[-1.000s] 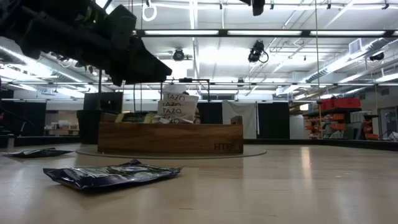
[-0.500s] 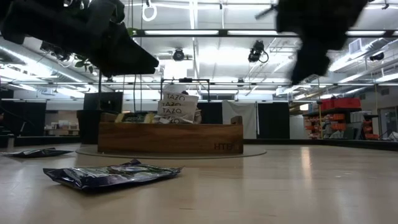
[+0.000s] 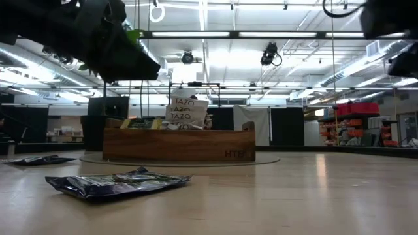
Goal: Pick & Place Tea
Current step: Put the violet tea bag into the wooden organizer
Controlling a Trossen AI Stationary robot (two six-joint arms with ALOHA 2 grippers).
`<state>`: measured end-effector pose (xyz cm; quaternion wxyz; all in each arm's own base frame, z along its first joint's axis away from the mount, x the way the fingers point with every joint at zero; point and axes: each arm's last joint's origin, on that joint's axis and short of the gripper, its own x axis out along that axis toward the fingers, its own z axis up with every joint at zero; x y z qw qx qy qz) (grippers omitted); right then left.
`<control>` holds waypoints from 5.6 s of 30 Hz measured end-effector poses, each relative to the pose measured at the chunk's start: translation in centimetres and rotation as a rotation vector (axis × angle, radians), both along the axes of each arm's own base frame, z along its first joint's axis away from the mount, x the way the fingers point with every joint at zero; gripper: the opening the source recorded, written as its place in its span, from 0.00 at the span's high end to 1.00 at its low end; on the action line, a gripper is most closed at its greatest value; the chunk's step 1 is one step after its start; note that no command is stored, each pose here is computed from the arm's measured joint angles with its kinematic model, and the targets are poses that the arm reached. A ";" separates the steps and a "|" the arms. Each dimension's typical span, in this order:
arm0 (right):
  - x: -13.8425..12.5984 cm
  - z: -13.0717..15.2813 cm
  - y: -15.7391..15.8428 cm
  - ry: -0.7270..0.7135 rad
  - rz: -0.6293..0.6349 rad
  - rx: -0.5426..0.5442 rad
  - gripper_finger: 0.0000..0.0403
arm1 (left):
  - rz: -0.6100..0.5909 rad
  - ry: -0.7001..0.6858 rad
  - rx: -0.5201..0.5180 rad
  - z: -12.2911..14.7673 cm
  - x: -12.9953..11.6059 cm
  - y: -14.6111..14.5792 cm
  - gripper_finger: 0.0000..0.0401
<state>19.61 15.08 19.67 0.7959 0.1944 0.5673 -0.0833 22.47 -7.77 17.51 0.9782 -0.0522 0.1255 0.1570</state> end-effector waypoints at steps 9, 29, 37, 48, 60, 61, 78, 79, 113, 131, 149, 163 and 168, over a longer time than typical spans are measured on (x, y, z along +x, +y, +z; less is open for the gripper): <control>0.2 -4.1 1.6 0.191 0.338 -0.081 0.67 | 0.004 0.013 -0.005 -0.2 -0.1 0.0 0.51; 0.0 -4.7 1.2 0.219 0.625 -0.211 0.50 | 0.012 0.007 -0.027 -0.2 0.0 0.1 0.51; -0.5 -6.2 0.8 0.191 0.655 -0.186 0.44 | 0.012 0.007 -0.027 -0.2 0.0 0.1 0.51; 0.2 -6.4 0.5 0.118 0.634 -0.245 0.70 | 0.012 0.007 -0.028 -0.2 0.0 0.1 0.51; 3.4 -2.7 1.1 -0.037 0.491 -0.397 0.98 | 0.018 -0.009 -0.060 -0.1 0.0 0.0 0.51; 3.9 -1.9 1.2 -0.060 0.504 -0.451 0.99 | 0.015 -0.023 -0.080 0.0 0.0 0.0 0.51; 13.6 4.6 -1.3 -0.050 0.812 -1.325 1.00 | -0.133 -0.450 -0.510 4.7 1.9 1.3 0.51; 14.2 4.6 -1.4 -0.012 0.852 -1.367 1.00 | -0.141 -0.458 -0.526 4.9 2.1 1.5 0.51; 17.9 6.8 -1.2 0.094 1.009 -1.612 1.00 | -0.052 -0.320 -0.462 6.4 4.4 3.7 0.58; 17.5 7.2 -0.9 -0.012 0.865 -1.543 0.87 | -0.067 -0.286 -0.292 6.4 4.4 3.6 0.99; 14.1 14.2 -6.3 -0.574 0.263 -0.628 0.52 | -0.136 -0.331 0.063 7.7 3.7 1.1 1.00; 15.3 14.6 -8.6 -0.662 0.240 -0.400 0.64 | -0.096 -0.339 0.104 7.9 3.7 1.1 1.00; 15.3 14.5 -8.8 -0.661 0.262 -0.384 0.75 | -0.095 -0.368 0.129 8.3 3.6 1.1 1.00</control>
